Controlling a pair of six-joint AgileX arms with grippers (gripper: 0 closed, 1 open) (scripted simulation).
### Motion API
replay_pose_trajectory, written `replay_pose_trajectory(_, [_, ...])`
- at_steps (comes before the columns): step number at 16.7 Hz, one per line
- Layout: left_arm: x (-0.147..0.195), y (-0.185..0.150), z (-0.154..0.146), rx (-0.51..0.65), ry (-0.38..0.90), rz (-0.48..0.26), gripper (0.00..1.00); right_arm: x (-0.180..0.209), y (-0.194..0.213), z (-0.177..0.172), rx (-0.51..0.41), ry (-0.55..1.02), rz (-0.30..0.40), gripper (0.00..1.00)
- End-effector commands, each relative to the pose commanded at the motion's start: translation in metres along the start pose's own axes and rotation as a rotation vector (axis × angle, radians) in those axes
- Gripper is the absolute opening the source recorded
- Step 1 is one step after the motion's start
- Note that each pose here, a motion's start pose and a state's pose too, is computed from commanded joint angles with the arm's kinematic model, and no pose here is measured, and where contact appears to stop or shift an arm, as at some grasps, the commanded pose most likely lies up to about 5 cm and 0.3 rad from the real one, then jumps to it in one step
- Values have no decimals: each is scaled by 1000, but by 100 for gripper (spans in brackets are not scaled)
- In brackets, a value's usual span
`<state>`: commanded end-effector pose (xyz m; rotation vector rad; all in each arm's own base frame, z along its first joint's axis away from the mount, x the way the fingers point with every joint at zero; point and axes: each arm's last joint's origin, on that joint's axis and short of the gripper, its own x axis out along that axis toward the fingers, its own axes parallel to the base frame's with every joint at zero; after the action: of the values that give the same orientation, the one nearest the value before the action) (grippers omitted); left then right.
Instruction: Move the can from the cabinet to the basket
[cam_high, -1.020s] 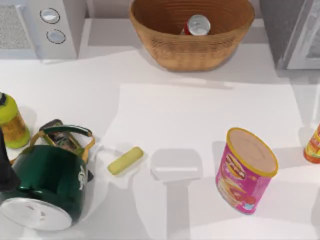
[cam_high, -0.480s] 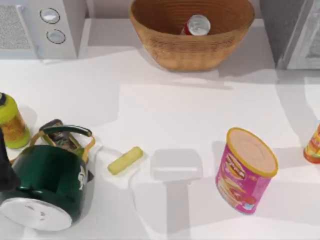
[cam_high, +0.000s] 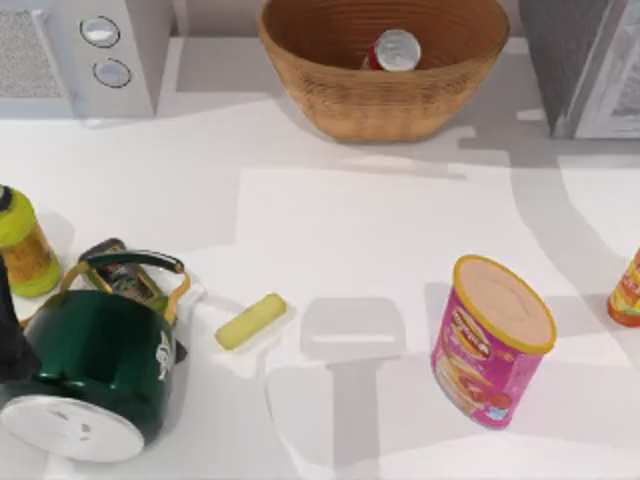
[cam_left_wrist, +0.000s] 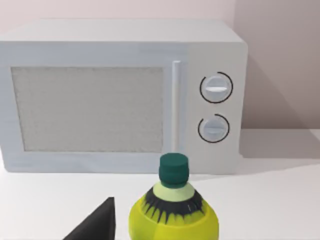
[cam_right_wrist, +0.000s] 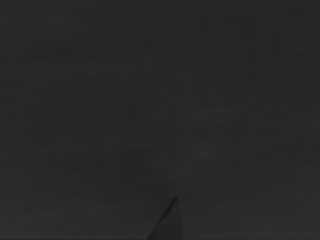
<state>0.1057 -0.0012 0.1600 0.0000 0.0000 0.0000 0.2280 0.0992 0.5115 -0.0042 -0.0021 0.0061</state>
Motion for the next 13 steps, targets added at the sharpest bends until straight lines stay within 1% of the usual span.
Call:
replay_pose_trajectory(1, [0,0,0,0,0,0,100,-8,-10,7,-3,-22,-43,100])
replay_pose_trajectory(3, [0,0,0,0,0,0,100,-3,-10,8,-1,-24,-42,100])
replay_pose_trajectory(9, [0,0,0,0,0,0,100,41,-11,7,-3,-22,-43,100])
replay_pose_trajectory(12, [0,0,0,0,0,0,100,42,-11,7,-3,-22,-43,100])
replay_pose_trajectory(13, [0,0,0,0,0,0,100,34,-11,8,-2,-30,-38,100])
